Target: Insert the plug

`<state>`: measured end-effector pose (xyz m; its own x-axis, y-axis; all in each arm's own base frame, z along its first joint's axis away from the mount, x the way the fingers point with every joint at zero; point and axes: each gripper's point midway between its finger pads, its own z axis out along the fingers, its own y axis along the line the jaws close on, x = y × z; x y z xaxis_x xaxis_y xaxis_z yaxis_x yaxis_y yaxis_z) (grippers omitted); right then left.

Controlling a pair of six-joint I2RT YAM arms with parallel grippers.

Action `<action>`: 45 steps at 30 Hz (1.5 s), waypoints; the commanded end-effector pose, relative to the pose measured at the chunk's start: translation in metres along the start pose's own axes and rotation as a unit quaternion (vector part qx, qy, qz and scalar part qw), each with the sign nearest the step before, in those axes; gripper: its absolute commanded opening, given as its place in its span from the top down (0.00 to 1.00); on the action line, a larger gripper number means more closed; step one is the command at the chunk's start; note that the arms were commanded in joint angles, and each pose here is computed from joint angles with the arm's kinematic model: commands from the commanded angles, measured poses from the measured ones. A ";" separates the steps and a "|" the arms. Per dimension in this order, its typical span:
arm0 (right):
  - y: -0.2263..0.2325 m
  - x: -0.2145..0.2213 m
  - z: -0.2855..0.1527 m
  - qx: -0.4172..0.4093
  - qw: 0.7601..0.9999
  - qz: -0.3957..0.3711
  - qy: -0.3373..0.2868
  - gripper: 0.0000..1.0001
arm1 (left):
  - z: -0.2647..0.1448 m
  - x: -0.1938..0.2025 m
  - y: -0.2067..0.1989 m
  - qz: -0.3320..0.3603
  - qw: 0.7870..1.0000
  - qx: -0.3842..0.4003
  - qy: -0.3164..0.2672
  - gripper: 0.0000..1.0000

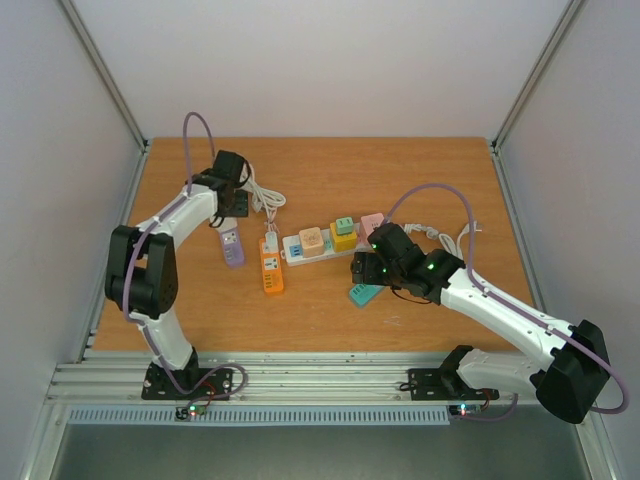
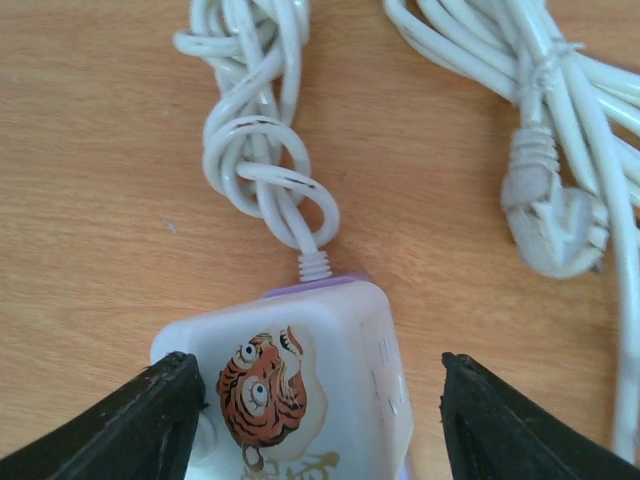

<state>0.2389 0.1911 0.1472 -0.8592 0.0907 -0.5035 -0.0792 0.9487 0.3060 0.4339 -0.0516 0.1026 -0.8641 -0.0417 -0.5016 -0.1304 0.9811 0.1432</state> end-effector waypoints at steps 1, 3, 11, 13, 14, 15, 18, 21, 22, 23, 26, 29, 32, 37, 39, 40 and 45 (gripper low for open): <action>0.005 -0.007 -0.002 -0.007 1.000 0.003 -0.010 0.11 | -0.018 0.006 -0.010 -0.022 0.998 0.063 0.016 0.24; 0.004 -0.007 -0.003 -0.006 1.000 0.001 -0.010 0.11 | -0.024 -0.004 -0.003 -0.038 0.997 0.063 -0.003 0.18; 0.004 -0.008 -0.003 -0.005 1.000 -0.002 -0.011 0.11 | -0.014 0.007 0.022 -0.121 0.989 0.073 -0.039 0.01; 0.004 -0.007 -0.002 -0.004 1.000 -0.002 -0.009 0.11 | -0.014 0.009 0.022 -0.136 0.985 0.095 -0.053 0.00; 0.005 -0.007 -0.001 -0.004 1.000 -0.002 -0.007 0.11 | -0.013 0.010 0.019 -0.139 0.983 0.108 -0.055 0.01; 0.005 -0.007 0.000 -0.004 1.000 -0.002 -0.006 0.11 | -0.011 0.010 0.019 -0.142 0.982 0.114 -0.054 0.01; 0.007 -0.006 0.001 -0.006 1.000 -0.002 -0.004 0.11 | -0.002 0.011 0.020 -0.158 0.980 0.118 -0.032 0.08; 0.008 -0.006 0.002 -0.008 1.000 -0.002 -0.002 0.11 | 0.003 0.008 0.011 -0.169 0.975 0.146 -0.022 0.19; 0.008 -0.007 0.002 -0.008 1.000 -0.002 -0.002 0.11 | 0.003 0.006 0.010 -0.171 0.974 0.149 -0.022 0.20; 0.008 -0.007 0.002 -0.008 1.000 -0.001 -0.003 0.11 | 0.004 0.005 0.011 -0.176 0.973 0.148 -0.023 0.20; 0.007 -0.007 0.001 -0.007 1.000 -0.003 -0.003 0.11 | 0.004 -0.001 0.013 -0.179 0.974 0.139 -0.022 0.21; 0.006 -0.006 0.002 -0.005 1.000 -0.003 -0.003 0.11 | 0.009 -0.001 0.017 -0.176 0.977 0.123 -0.010 0.29; 0.006 -0.006 0.002 -0.005 1.000 -0.003 -0.003 0.11 | 0.016 0.006 0.021 -0.171 0.980 0.101 0.010 0.37; 0.007 -0.008 0.001 -0.008 1.000 -0.002 -0.006 0.11 | 0.027 0.029 0.024 -0.144 0.987 0.062 0.046 0.50; 0.008 -0.007 0.001 -0.009 1.000 -0.001 -0.006 0.11 | 0.030 0.039 0.023 -0.123 0.990 0.042 0.058 0.52; 0.007 -0.007 0.002 -0.009 1.000 -0.002 -0.006 0.11 | 0.031 0.042 0.024 -0.114 0.991 0.032 0.061 0.53; 0.008 -0.007 0.001 -0.010 1.000 -0.002 -0.006 0.11 | 0.040 0.055 0.016 -0.065 0.995 -0.005 0.080 0.57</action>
<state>0.2392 0.1932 0.1418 -0.8680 0.0823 -0.4897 -0.0788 0.9509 0.2994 0.4327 -0.0430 0.0900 -0.8143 -0.2894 -0.5031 -0.2739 0.9558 -0.1065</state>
